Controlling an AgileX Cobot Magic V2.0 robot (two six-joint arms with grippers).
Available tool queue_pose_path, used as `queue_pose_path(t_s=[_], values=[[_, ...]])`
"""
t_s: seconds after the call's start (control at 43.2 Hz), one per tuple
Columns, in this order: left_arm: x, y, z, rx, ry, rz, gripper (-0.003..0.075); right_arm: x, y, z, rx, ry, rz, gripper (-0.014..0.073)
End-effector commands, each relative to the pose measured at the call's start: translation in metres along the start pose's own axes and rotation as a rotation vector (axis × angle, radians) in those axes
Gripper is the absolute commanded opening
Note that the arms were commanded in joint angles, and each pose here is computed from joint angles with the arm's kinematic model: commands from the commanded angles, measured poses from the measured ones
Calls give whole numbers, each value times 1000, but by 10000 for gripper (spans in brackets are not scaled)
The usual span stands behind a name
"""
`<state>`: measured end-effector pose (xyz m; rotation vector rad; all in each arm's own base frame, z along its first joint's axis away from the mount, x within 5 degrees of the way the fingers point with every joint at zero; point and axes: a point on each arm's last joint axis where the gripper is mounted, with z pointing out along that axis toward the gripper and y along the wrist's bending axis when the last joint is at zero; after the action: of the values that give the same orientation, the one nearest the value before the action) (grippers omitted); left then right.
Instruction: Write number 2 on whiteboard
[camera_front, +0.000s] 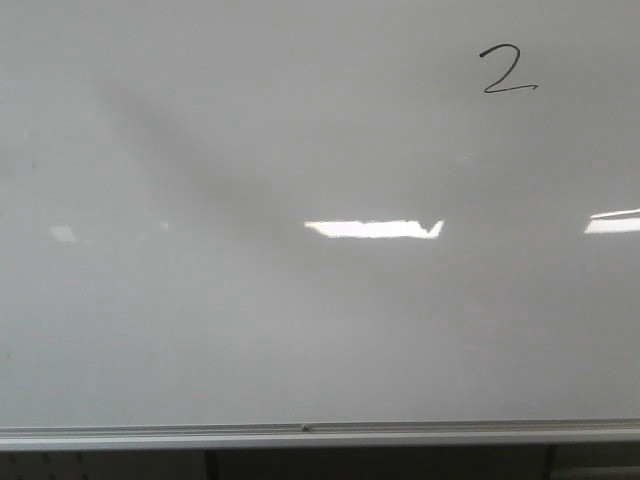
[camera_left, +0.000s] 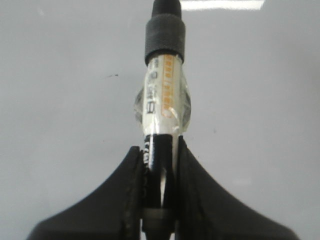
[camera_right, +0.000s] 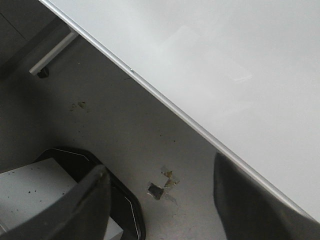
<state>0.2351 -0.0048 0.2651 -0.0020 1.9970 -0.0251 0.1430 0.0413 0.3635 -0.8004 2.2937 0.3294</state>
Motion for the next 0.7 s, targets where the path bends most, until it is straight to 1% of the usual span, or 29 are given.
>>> queue_pose_path(t_s=[0.0, 0.162, 0.371, 0.672], values=[[-14, 2, 7, -17, -224, -23, -12, -11, -1, -8, 26, -89, 8, 468], [-5, 3, 33, -27, -256, -20, -8, -11, -1, -8, 25, -88, 8, 468], [3, 5, 60, -40, -353, -11, -8, -11, -1, -8, 25, -88, 8, 468], [16, 6, 85, -55, -507, 2, -8, -11, 0, -8, 24, -89, 8, 468]])
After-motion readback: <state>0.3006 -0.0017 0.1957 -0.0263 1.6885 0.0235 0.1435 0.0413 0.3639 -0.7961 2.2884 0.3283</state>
